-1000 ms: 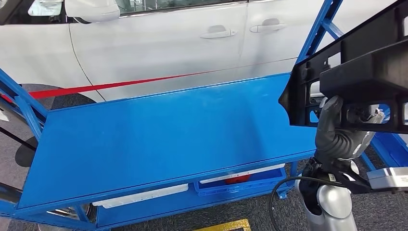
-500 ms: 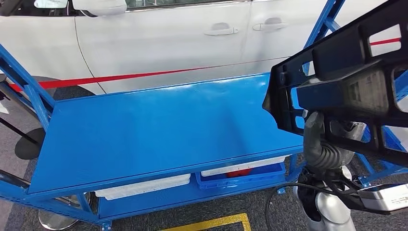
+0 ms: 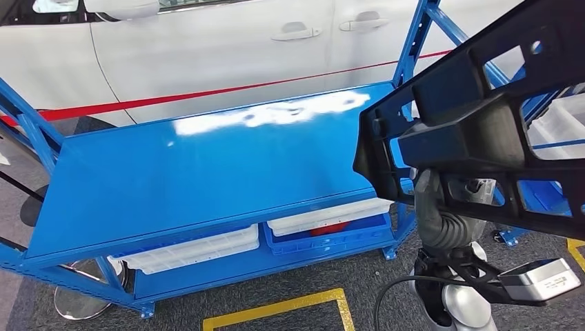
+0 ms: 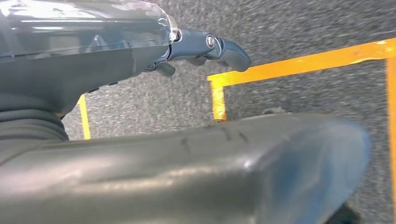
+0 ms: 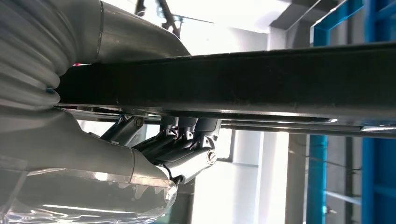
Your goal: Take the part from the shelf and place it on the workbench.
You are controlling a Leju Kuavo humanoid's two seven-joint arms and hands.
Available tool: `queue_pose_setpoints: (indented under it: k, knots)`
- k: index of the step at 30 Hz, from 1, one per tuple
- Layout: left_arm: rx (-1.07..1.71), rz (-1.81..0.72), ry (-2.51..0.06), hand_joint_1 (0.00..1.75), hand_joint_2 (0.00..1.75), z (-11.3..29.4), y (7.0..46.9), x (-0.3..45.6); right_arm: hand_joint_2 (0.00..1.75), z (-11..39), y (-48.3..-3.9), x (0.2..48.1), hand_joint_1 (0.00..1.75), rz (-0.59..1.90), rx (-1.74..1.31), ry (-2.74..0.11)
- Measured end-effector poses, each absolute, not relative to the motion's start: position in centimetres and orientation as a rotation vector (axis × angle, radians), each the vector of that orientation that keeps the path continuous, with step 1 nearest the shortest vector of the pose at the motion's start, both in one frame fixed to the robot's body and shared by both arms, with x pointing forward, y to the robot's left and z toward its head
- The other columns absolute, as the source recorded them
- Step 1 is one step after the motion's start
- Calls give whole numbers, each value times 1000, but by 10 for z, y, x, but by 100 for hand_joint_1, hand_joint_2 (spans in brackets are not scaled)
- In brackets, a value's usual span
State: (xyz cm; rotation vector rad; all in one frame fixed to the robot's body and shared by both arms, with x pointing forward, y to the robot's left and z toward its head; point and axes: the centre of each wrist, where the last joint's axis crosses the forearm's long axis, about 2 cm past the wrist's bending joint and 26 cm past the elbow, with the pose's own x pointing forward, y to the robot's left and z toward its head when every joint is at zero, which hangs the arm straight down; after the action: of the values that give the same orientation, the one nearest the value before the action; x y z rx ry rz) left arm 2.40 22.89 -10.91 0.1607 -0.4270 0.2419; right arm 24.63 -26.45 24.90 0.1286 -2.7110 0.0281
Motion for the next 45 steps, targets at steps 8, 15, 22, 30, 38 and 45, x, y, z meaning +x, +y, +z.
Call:
queue_pose_setpoints:
  k: [8,15,22,30,38,45]
  knots:
    - [176,253,-420,0,0,-109,232,26,175,239,-264,239,175,5,115,-2674]
    - [179,254,-419,0,0,-109,232,27,175,235,-265,236,175,2,111,-2661]
    - [191,265,-420,0,0,-109,233,28,175,227,-270,230,175,-4,41,-2640]
    - [186,275,-408,0,0,-110,232,17,175,211,-285,216,175,-38,-111,-2581]
    - [180,286,-425,0,0,-110,233,19,175,206,-300,200,175,-83,-234,-2551]
    - [190,319,-415,0,0,-109,227,18,175,203,-307,196,175,-92,-272,-2537]
